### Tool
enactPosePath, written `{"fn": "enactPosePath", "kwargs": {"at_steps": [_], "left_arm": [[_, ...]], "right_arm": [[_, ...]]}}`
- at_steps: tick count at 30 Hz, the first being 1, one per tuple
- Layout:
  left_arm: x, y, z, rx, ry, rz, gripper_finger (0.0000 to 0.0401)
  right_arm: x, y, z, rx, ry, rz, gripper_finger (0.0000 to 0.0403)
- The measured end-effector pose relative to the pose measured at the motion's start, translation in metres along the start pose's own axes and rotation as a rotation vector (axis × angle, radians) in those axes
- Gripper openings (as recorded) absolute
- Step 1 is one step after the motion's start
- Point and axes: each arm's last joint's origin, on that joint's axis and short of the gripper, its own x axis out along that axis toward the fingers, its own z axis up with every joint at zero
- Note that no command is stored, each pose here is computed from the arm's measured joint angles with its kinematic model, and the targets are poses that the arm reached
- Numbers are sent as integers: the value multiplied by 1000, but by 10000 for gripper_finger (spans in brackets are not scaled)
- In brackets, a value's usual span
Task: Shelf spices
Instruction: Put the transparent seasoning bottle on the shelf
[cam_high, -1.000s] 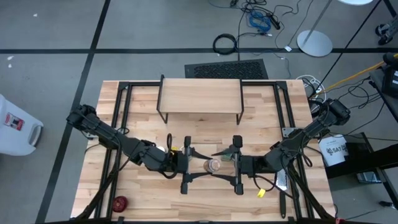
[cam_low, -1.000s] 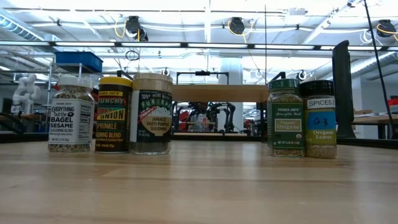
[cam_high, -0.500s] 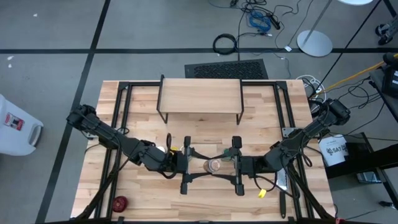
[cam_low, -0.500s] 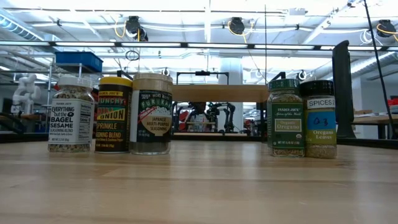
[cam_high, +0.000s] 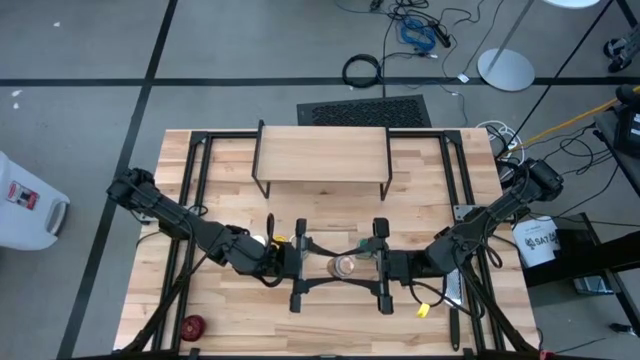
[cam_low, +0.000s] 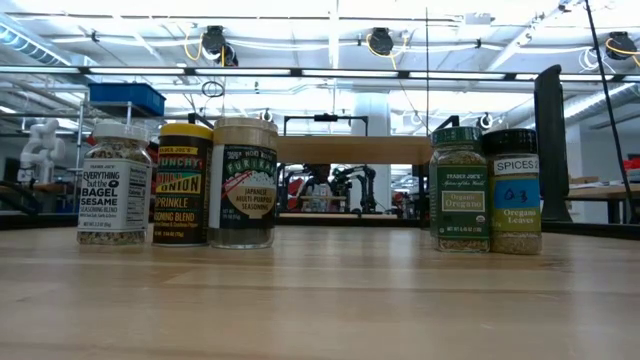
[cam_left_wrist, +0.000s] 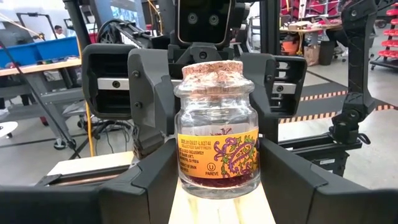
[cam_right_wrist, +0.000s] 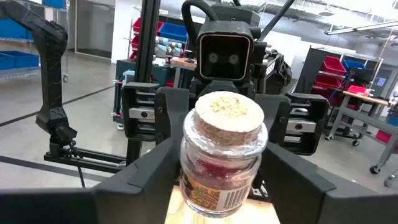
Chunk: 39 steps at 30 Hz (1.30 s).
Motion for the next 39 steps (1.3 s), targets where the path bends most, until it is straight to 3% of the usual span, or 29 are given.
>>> {"fn": "enactPosePath", "kwargs": {"at_steps": [7,16,25,39], "left_arm": [[0,0,0,0,0,-1,206],[0,0,0,-25,1,0,214],[-2,-3,1,-30,3,33,300],[-8,-10,1,-8,27,14,307]], "right_arm": [[0,0,0,1,-1,1,163],[0,0,0,5,-3,1,167],[0,0,1,6,-10,5,167],[0,0,1,9,-11,-1,167]]}}
